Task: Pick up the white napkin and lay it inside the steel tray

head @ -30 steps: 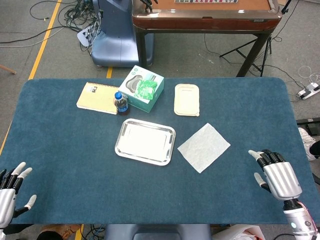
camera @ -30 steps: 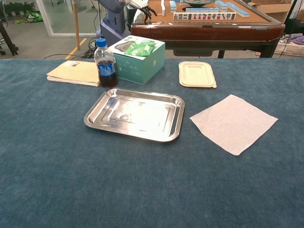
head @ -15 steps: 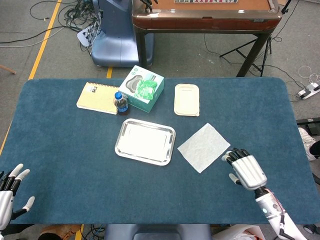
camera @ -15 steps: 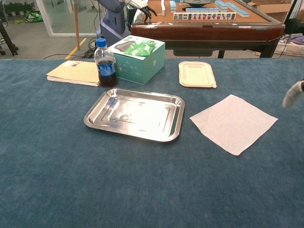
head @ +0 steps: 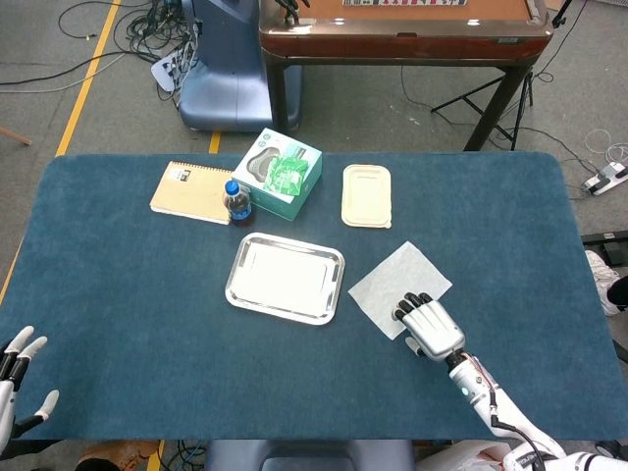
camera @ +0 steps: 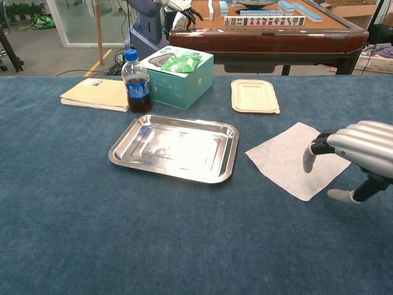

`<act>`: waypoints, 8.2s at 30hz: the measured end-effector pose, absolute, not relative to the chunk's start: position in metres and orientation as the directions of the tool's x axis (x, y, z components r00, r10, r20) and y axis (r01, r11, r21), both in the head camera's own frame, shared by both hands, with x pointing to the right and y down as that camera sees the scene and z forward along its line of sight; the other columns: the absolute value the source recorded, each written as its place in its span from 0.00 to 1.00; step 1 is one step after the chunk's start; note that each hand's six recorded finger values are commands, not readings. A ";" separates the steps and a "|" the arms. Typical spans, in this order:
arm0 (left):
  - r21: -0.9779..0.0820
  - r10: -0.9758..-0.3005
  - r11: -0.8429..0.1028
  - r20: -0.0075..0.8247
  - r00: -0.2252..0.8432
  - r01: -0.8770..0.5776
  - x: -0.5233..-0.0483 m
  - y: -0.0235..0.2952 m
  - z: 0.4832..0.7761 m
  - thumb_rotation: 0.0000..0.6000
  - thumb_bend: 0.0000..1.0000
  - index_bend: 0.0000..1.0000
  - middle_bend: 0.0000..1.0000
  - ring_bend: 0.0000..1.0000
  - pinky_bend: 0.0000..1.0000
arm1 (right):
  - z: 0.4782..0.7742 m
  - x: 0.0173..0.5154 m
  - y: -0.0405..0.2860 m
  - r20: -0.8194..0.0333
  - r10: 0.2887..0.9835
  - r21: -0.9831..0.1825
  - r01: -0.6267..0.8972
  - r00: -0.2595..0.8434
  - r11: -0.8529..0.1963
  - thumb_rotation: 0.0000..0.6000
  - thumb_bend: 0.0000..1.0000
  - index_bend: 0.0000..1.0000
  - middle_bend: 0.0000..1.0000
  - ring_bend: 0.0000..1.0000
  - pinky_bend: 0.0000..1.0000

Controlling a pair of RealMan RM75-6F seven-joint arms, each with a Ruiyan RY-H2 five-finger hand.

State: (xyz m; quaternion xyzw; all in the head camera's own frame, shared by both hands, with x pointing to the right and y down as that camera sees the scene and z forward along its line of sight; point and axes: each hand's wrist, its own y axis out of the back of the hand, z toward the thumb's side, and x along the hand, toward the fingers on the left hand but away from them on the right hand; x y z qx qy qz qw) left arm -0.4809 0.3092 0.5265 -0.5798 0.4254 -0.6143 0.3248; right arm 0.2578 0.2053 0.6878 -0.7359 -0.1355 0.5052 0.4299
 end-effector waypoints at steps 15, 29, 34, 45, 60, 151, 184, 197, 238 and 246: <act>-0.895 -0.887 -0.436 0.445 -0.120 -0.097 -0.484 0.311 0.530 1.00 0.24 0.17 0.09 0.09 0.00 | 0.710 0.256 0.207 -0.636 0.634 -0.764 -0.243 0.440 -0.598 1.00 0.31 0.41 0.32 0.19 0.31; -0.895 -0.887 -0.435 0.444 -0.125 -0.096 -0.486 0.311 0.530 1.00 0.24 0.17 0.09 0.09 0.00 | 0.719 0.249 0.204 -0.629 0.636 -0.768 -0.230 0.447 -0.598 1.00 0.31 0.43 0.32 0.19 0.31; -0.896 -0.887 -0.434 0.444 -0.128 -0.095 -0.486 0.312 0.529 1.00 0.24 0.17 0.09 0.09 0.00 | 0.721 0.247 0.202 -0.628 0.637 -0.769 -0.234 0.448 -0.594 1.00 0.31 0.43 0.32 0.19 0.31; -0.894 -0.885 -0.438 0.447 -0.126 -0.096 -0.486 0.312 0.529 1.00 0.24 0.17 0.09 0.09 0.00 | 0.727 0.242 0.198 -0.625 0.634 -0.772 -0.243 0.456 -0.587 1.00 0.33 0.45 0.33 0.19 0.31; -0.892 -0.882 -0.443 0.452 -0.130 -0.092 -0.486 0.312 0.532 1.00 0.24 0.17 0.09 0.09 0.00 | 0.728 0.233 0.186 -0.599 0.649 -0.786 -0.191 0.469 -0.588 1.00 0.41 0.48 0.36 0.19 0.31; -0.885 -0.879 -0.455 0.464 -0.110 -0.094 -0.479 0.308 0.538 1.00 0.24 0.17 0.09 0.09 0.00 | 0.636 0.112 0.102 -0.275 0.759 -0.922 0.061 0.590 -0.382 1.00 0.44 0.68 0.45 0.24 0.31; -0.878 -0.870 -0.466 0.477 -0.124 -0.107 -0.491 0.311 0.542 1.00 0.24 0.17 0.09 0.09 0.00 | 0.630 0.067 0.039 -0.165 0.829 -0.978 0.021 0.535 -0.209 1.00 0.44 0.68 0.46 0.25 0.31; -0.876 -0.869 -0.469 0.481 -0.119 -0.112 -0.491 0.312 0.544 1.00 0.24 0.17 0.09 0.09 0.00 | 0.649 0.045 0.052 -0.201 0.803 -0.973 -0.021 0.561 -0.229 1.00 0.44 0.68 0.46 0.25 0.31; -0.871 -0.866 -0.475 0.488 -0.112 -0.123 -0.495 0.314 0.547 1.00 0.24 0.17 0.09 0.09 0.00 | 0.682 0.004 0.152 -0.251 0.733 -0.968 -0.174 0.633 -0.181 1.00 0.41 0.64 0.45 0.25 0.30; -0.871 -0.866 -0.476 0.488 -0.110 -0.121 -0.494 0.314 0.546 1.00 0.24 0.17 0.09 0.09 0.00 | 0.678 0.017 0.159 -0.264 0.729 -0.965 -0.170 0.632 -0.202 1.00 0.35 0.49 0.42 0.25 0.29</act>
